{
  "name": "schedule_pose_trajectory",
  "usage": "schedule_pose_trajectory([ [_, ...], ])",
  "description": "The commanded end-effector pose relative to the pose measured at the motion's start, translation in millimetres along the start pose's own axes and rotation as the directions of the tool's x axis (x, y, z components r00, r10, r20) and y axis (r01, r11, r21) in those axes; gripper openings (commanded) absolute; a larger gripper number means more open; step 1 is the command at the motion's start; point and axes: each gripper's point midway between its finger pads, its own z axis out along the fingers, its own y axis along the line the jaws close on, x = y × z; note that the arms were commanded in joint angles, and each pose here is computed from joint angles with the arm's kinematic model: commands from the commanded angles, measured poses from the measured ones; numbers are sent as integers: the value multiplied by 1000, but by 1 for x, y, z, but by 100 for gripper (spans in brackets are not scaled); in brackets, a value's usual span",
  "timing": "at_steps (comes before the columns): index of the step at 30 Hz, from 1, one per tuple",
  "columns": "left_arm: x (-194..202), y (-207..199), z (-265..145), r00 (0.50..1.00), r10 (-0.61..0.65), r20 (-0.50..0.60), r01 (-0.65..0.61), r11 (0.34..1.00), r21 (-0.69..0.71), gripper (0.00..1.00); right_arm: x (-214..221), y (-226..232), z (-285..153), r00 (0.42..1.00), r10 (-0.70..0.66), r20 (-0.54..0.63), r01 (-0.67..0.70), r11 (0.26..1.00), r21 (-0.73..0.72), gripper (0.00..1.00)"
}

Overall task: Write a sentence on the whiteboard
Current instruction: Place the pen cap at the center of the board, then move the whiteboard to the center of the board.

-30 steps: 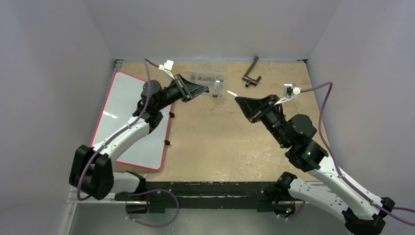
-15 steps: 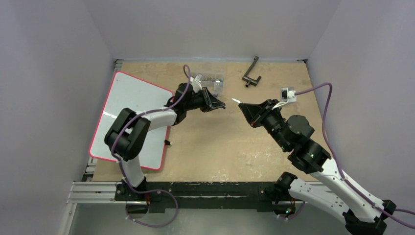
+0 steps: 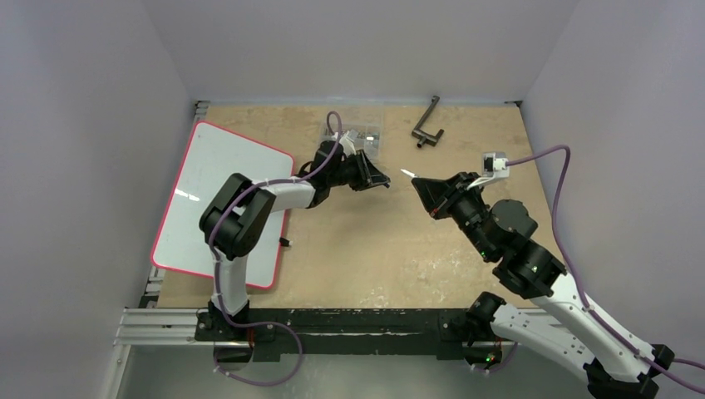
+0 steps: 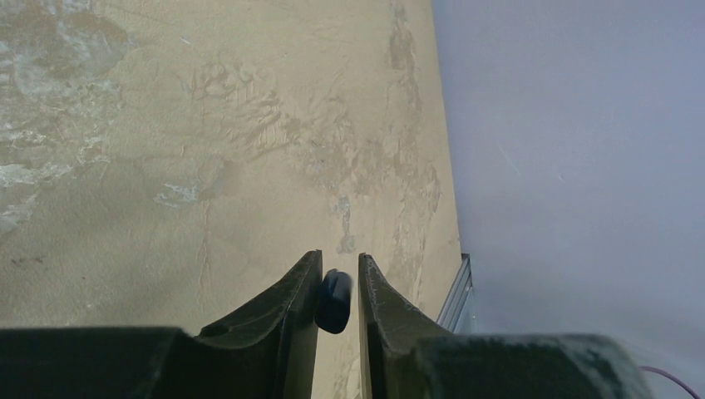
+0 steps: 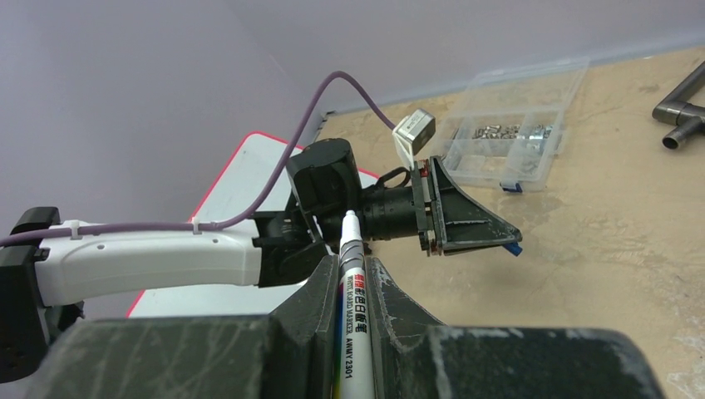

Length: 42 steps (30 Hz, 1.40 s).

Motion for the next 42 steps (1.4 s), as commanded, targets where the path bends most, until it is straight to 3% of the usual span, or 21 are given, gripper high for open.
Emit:
schedule_pose_trajectory([
  [1, -10, -5, 5, 997, 65, 35, -65, 998, -5, 27, -2, -6, -2, 1000, -10, 16, 10, 1000, 22, 0],
  [5, -10, -7, 0, 995, 88, 43, -88, 996, -9, 49, -2, -6, -2, 1000, -8, 13, 7, 1000, 24, 0],
  [10, -12, -19, -12, 990, 132, 49, -132, 991, -9, 67, -2, -6, -3, 1000, -5, 12, 5, 1000, 23, 0],
  [12, -14, -26, -19, 986, 161, 45, -160, 987, -11, 82, -2, -6, -3, 1000, -5, 12, 4, 1000, 22, 0],
  [14, -15, -39, -30, 980, 197, 42, -197, 980, -6, 88, -2, -7, -4, 1000, -5, 13, 5, 1000, 24, 0],
  [18, -28, -72, -69, 950, 304, 67, -302, 952, -39, 89, -4, -7, -5, 1000, -6, 15, 6, 1000, 25, 0],
  [24, -54, -85, -162, 898, 430, 95, -399, 886, -235, 89, -5, -5, -6, 1000, -13, 13, 13, 1000, 19, 0],
  [28, -84, -82, -234, 902, 389, 188, -327, 899, -292, 88, -6, 0, -7, 1000, -4, 23, 4, 1000, -14, 0],
  [35, -118, -52, -348, 862, 385, 330, -169, 832, -529, 90, 3, 6, -1, 1000, -9, -14, 9, 999, -41, 0],
  [42, -139, -4, -420, 834, 315, 453, 71, 753, -654, 89, 8, 10, 2, 999, 0, -36, -2, 998, -59, 0],
])
